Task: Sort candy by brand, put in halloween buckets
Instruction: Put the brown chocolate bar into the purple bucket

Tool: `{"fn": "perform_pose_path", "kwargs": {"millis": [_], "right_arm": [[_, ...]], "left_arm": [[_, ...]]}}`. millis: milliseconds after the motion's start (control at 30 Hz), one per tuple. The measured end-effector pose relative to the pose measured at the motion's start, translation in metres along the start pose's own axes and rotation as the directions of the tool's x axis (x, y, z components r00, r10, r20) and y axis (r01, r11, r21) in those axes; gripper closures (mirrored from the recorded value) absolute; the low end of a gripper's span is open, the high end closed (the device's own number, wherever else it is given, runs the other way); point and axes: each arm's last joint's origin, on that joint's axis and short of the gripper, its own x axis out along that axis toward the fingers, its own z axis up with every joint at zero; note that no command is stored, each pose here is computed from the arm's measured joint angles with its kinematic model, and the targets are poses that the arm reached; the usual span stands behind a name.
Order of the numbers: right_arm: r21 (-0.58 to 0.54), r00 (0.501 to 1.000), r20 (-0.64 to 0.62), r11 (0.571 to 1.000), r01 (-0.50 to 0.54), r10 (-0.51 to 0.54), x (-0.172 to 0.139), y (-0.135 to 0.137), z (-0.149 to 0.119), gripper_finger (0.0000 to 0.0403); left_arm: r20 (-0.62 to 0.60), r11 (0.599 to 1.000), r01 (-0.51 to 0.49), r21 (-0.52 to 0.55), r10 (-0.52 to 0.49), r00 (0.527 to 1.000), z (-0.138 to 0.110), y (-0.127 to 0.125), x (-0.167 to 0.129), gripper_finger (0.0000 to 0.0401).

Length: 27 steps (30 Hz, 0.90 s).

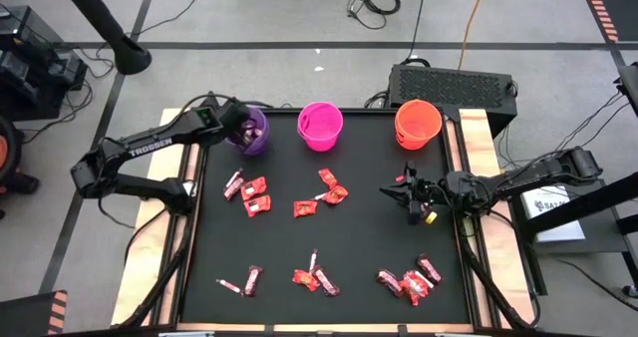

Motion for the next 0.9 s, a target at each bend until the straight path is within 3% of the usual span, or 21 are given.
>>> {"fn": "perform_pose_path", "kwargs": {"millis": [100,200,300,600,900], "right_arm": [[0.022,1.0,-0.003,1.0,0.001,-0.001,0.0,0.0,0.0,0.0403],[0.022,1.0,-0.002,1.0,0.001,-0.001,0.0,0.0,0.0,0.0403],[0.024,1.0,0.001,1.0,0.0,0.0,0.0,0.0,0.0,0.0403],[0.025,1.0,-0.004,1.0,0.002,-0.002,0.0,0.0,0.0,0.0403],[0.022,1.0,-0.012,1.0,0.005,-0.005,0.0,0.0,-0.001,0.0403]], "left_arm": [[-0.025,0.988,0.155,0.014,-0.154,0.988,-0.004,-0.004,-0.005,0.02],[-0.048,0.924,0.383,0.022,-0.381,0.923,-0.007,-0.01,-0.013,0.02],[-0.084,0.865,0.501,0.025,-0.498,0.863,-0.012,-0.016,-0.019,0.02],[-0.345,0.865,0.499,-0.049,-0.484,0.804,-0.044,-0.034,-0.027,0.0201],[-0.449,0.872,0.489,-0.026,-0.447,0.774,-0.076,-0.057,-0.002,0.0201]]}}
